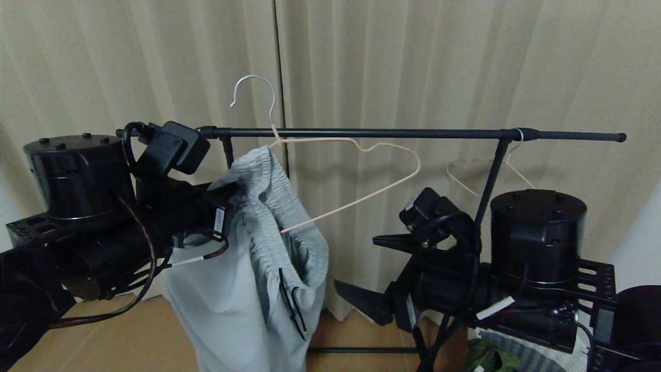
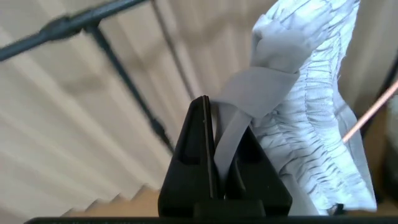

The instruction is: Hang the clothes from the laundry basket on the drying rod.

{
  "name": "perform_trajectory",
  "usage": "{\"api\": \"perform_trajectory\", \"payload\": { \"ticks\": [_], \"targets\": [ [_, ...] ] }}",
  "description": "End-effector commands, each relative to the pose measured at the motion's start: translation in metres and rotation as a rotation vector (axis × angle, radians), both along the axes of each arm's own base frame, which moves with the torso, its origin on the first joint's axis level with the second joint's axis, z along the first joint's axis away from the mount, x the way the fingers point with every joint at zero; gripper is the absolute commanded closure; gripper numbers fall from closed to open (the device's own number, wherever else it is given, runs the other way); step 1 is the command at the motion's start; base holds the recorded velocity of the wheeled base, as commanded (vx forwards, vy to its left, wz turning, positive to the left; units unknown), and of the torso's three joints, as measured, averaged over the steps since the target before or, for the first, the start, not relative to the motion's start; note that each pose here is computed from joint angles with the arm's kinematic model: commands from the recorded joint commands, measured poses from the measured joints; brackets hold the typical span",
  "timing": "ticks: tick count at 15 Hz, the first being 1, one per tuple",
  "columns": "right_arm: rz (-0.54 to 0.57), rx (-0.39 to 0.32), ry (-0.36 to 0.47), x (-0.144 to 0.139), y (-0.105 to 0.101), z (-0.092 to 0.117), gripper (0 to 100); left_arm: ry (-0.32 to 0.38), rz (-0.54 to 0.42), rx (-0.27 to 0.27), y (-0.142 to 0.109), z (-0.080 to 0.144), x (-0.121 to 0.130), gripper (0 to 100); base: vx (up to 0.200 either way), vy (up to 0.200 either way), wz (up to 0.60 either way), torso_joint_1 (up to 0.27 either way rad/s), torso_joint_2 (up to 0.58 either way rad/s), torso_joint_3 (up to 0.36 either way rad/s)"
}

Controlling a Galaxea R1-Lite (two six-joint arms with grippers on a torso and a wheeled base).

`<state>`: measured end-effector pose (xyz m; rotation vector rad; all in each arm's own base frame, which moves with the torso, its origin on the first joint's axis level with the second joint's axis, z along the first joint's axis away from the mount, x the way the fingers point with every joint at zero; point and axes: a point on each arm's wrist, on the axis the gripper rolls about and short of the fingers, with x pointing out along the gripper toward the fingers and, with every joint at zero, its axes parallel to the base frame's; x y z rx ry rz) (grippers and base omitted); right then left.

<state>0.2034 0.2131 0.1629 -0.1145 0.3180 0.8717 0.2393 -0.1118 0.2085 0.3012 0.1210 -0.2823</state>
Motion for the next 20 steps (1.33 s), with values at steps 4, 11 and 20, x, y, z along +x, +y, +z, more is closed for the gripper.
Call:
{"api": "perform_trajectory", "payload": {
  "ticks": [4, 11, 20],
  "targets": [
    [-0.070, -0.033, -0.010, 0.024, 0.024, -0.030, 0, -0.053, -0.055, -0.028, -0.011, 0.009, -0.008, 100, 0.000, 0.000, 0.00, 0.000, 0.00, 0.000],
    [-0.147, -0.058, 0.012, 0.044, 0.008, -0.041, 0, -0.107, -0.075, -0.054, -0.011, 0.021, -0.019, 100, 0.000, 0.000, 0.00, 0.000, 0.00, 0.000],
    [-0.212, -0.045, -0.004, 0.054, -0.011, -0.033, 100, -0.127, -0.068, -0.040, -0.004, 0.024, -0.027, 100, 0.000, 0.000, 0.00, 0.000, 0.00, 0.000]
  ]
}}
